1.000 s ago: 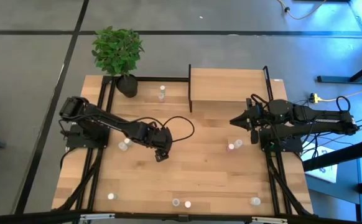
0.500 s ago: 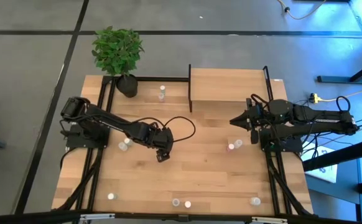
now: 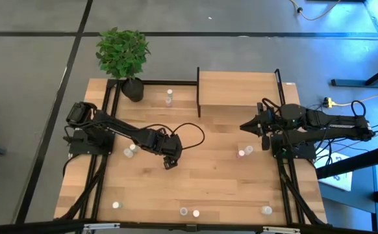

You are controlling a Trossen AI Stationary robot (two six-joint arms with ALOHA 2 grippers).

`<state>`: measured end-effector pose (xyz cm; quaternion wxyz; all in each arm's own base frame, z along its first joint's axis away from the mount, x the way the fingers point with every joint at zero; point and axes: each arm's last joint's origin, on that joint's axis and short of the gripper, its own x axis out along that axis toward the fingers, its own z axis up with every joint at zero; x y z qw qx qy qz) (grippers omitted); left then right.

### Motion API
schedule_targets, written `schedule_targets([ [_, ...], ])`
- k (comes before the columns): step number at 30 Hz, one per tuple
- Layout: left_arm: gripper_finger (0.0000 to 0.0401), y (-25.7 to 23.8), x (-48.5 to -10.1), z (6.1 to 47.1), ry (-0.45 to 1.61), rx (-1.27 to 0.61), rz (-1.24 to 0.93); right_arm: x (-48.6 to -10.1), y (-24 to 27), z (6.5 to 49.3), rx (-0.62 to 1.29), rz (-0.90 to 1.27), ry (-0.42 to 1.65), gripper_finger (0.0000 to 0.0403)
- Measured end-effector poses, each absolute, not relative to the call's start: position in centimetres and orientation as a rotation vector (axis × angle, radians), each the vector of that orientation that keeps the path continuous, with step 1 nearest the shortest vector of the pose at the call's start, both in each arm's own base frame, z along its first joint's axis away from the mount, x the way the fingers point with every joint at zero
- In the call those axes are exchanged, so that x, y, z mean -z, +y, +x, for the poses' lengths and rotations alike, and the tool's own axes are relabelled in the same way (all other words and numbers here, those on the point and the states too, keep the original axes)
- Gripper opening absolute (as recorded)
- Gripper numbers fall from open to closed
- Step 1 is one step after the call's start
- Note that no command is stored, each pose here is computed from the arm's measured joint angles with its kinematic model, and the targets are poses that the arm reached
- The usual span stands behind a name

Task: Pick and place medicine bottles onto shelf by color
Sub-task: Put the top left pink pill bottle on the shelf

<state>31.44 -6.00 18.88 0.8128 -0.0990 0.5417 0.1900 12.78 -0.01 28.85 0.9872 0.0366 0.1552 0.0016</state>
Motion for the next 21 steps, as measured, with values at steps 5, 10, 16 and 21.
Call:
schedule_targets([
  [5, 0.0254, -6.0, -18.3, 31.5, 1.182, -0.412, -0.201, -28.8, 0.0, 12.8, -0.003, 0.073, 0.312, 0.0039],
  [10, 0.0254, -6.1, -17.3, 31.8, 1.204, -0.418, -0.193, -28.8, 0.0, 12.8, -0.004, 0.073, 0.312, 0.0039],
  [16, 0.0254, -6.2, -17.0, 32.0, 1.201, -0.417, -0.193, -28.8, 0.0, 12.8, -0.003, 0.073, 0.312, 0.0039],
  [21, 0.0254, -6.1, -17.0, 32.0, 1.199, -0.42, -0.192, -28.8, 0.0, 12.8, -0.003, 0.073, 0.312, 0.0039],
])
